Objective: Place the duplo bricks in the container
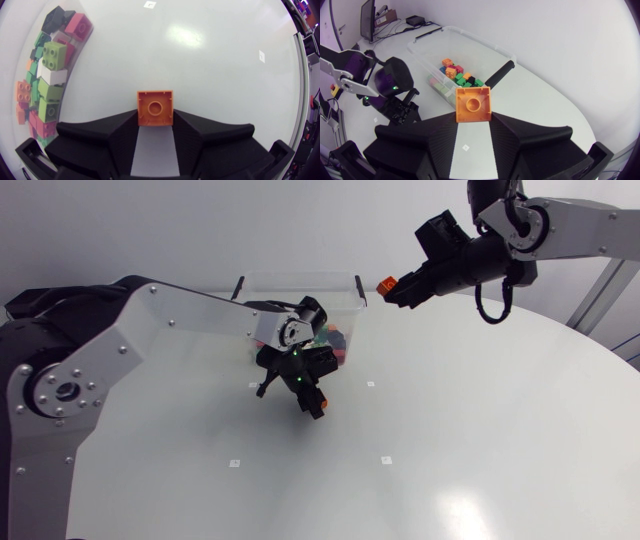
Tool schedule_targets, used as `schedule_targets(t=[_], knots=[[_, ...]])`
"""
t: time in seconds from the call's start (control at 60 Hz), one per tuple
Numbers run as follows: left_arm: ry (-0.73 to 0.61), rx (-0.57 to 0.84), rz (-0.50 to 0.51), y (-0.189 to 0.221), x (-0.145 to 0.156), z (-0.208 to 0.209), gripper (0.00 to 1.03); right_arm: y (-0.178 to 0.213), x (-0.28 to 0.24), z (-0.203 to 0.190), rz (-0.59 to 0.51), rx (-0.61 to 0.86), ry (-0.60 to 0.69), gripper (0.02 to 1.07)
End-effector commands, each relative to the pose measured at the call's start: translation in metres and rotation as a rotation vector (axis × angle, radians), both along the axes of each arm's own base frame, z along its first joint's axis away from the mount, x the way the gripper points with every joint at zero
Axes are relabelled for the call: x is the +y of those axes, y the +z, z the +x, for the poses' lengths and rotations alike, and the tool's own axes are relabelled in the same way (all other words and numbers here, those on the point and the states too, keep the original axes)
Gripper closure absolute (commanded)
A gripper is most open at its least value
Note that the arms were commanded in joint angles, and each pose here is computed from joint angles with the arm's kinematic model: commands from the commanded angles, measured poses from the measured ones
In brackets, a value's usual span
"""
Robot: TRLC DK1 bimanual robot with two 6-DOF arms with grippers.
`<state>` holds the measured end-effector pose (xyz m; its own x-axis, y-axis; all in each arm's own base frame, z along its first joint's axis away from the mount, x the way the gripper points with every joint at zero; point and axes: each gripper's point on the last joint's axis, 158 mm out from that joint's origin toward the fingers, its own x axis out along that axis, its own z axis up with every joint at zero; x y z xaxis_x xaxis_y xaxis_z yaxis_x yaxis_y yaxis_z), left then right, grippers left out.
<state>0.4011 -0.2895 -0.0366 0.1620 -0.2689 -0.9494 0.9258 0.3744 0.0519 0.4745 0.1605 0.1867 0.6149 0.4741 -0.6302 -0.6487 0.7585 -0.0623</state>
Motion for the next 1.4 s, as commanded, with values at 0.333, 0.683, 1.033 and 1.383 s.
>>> schedule_targets(t=[0.333,0.683,1.033,1.383], knots=[[0.092,-0.091,-0.124,0.092,0.039,-0.011,0.76,-0.007,0.064,0.044,0.060,0.019,0.011,0.78],[0.189,-0.213,-0.259,0.165,0.064,0.008,0.76,-0.032,0.100,0.064,-0.002,0.019,-0.005,0.58],[0.354,-0.388,-0.433,0.233,0.096,0.060,0.76,-0.018,0.094,0.058,-0.005,0.011,-0.027,0.08],[0.435,-0.436,-0.531,0.237,0.090,0.113,0.76,-0.003,0.065,0.012,-0.009,-0.024,-0.055,0.08]])
